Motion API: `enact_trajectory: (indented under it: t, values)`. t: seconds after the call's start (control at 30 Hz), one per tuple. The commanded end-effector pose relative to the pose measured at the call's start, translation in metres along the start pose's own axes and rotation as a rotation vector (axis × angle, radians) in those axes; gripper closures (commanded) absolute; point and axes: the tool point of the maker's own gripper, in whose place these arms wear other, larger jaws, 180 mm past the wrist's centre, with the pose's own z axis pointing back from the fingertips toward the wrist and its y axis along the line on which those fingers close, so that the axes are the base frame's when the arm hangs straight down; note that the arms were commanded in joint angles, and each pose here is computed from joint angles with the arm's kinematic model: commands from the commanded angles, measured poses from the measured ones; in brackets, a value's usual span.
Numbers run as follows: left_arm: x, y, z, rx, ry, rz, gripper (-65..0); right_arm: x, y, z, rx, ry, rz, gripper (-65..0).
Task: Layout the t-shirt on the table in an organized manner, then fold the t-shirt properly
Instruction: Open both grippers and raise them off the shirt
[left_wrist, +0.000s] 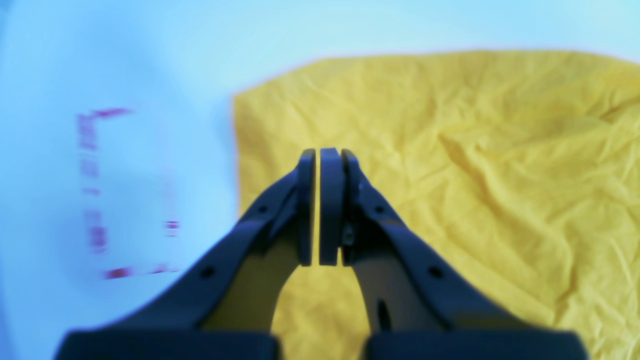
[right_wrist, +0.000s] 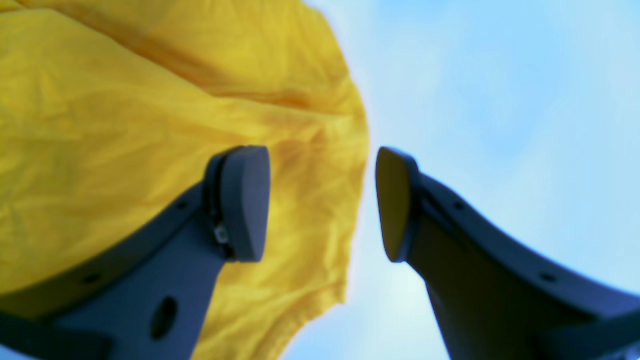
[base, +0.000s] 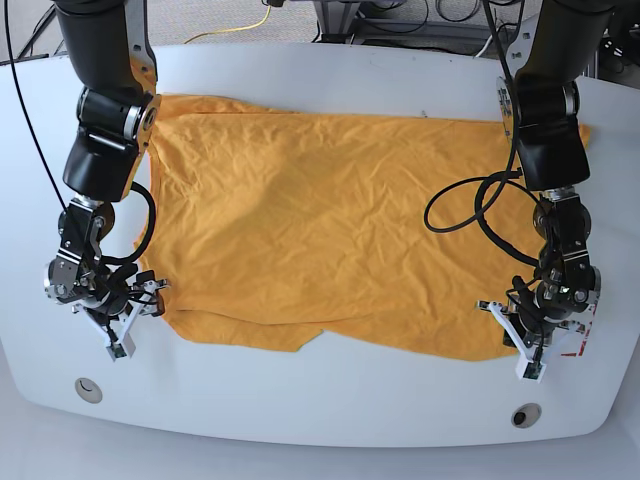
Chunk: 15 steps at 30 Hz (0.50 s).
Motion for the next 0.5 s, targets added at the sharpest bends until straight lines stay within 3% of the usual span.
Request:
enact_trajectory:
  t: [0.0,0.2,0.47]
  values:
    - [0.026,0.010,0.019,0.041,-0.067,-0.034,-0.3,0.024,-0.006,0.028,-0.037,-0.076,0.040,-33.3]
    - [0.017,0.015,0.045,0.067,-0.027,-0.150,-0.4,0.004,0.012,0.069,-0.049,-0.047,0.096,-33.3]
    - [-0.002,0.014,0.065,0.087,0.047,-0.235,-2.8,-0.062,0.016,0.112,-0.101,-0.016,-0.049,-33.5]
